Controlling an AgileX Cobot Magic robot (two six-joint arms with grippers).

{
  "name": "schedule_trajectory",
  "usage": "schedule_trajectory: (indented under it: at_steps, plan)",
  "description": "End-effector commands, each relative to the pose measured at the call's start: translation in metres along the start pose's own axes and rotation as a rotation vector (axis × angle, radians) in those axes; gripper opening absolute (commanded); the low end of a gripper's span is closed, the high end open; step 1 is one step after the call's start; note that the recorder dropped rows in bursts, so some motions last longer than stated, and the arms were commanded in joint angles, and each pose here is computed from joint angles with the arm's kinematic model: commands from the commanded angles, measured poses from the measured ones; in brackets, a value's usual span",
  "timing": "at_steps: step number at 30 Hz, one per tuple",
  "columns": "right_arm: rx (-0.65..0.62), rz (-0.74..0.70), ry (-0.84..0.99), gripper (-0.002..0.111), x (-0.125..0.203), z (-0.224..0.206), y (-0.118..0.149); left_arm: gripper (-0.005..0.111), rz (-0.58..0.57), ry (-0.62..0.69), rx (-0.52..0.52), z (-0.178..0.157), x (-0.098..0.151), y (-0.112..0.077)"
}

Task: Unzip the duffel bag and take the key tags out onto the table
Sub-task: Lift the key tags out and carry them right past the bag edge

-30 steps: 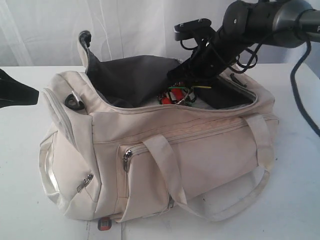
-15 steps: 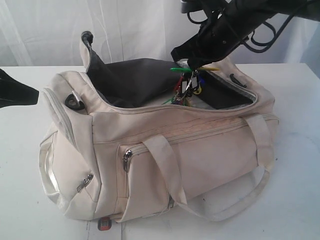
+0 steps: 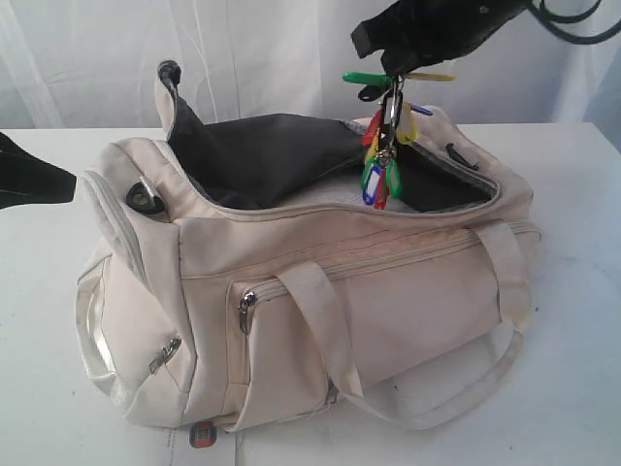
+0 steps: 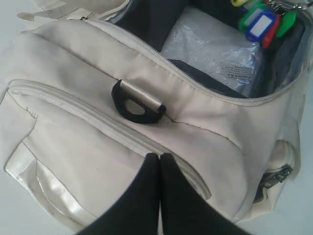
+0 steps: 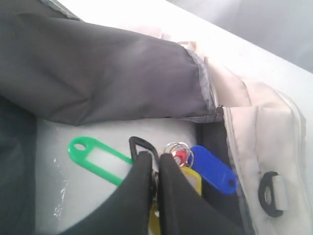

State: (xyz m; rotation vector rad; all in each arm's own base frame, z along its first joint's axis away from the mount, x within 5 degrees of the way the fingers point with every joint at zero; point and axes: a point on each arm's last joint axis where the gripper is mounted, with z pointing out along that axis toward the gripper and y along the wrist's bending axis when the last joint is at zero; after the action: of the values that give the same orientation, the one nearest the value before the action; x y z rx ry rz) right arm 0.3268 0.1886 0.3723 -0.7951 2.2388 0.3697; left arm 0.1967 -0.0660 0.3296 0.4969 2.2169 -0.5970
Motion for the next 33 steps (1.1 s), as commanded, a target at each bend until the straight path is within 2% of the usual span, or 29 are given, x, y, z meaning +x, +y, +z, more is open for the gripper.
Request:
schedule_trajectory:
  at_steps: [1,14,21,33]
  plan:
    - [0.013,-0.017,-0.033,0.000,0.003,-0.032,0.004,0.000,-0.013,-0.007,0.018,-0.002,0.001,-0.003]
    - [0.062,-0.021,-0.072,0.000,0.021,-0.060,0.007,0.000,-0.017,-0.002,0.028,-0.002,0.001,-0.004]
    - [0.129,-0.021,-0.139,0.000,0.021,-0.096,0.008,0.000,-0.018,-0.001,0.031,-0.002,0.001,-0.004]
    - [0.255,0.047,-0.003,0.000,0.049,-0.125,0.003,0.000,-0.018,-0.001,0.031,-0.002,0.001,-0.004]
